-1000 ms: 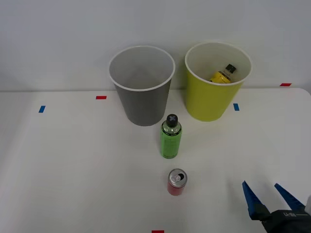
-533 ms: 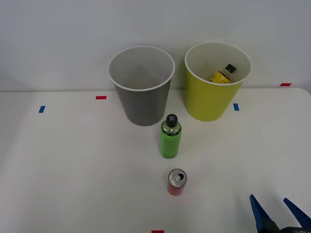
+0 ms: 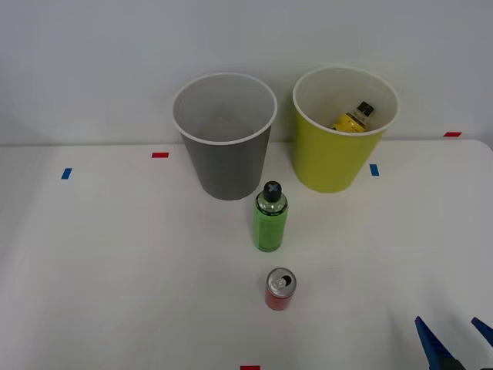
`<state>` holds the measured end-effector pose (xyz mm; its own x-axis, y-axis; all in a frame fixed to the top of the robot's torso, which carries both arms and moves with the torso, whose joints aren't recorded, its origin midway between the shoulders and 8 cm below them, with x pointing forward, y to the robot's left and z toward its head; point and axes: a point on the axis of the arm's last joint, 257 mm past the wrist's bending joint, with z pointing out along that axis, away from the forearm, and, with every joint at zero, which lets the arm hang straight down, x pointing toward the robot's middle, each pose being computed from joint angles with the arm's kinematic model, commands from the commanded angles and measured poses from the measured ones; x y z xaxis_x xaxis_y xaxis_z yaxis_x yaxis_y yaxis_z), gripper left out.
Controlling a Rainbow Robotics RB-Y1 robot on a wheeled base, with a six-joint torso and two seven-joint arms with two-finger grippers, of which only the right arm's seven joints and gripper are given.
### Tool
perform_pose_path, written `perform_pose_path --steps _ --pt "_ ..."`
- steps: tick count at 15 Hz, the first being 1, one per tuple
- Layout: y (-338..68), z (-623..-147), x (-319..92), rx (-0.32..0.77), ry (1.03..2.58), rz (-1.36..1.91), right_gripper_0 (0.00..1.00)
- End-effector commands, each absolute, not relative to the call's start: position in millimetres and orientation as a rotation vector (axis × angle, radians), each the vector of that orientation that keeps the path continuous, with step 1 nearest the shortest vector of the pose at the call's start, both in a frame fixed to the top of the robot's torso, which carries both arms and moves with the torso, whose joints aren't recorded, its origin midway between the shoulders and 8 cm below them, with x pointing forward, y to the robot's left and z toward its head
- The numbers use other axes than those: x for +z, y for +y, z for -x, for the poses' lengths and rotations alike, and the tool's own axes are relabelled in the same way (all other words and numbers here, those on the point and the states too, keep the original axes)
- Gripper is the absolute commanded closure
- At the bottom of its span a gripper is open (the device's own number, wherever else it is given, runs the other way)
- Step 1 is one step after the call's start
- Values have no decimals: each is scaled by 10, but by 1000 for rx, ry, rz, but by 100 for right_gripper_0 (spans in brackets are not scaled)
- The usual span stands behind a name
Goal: Put cans in the gray bin, plastic bottles in the light green bin
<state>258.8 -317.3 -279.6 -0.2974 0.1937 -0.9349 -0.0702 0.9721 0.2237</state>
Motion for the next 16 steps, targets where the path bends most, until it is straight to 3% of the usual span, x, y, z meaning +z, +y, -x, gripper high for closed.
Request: perform_pose_path --steps 1,7,12,16 --pt "-3179 -2636 -2759 279 1852 -82 0" --pt "-3135 -2458 -2864 315 1891 -121 0" --pt "-2835 -2387 -2904 398 1889 -113 0" --pt "-2412 -2314 -2672 466 1783 42 0"
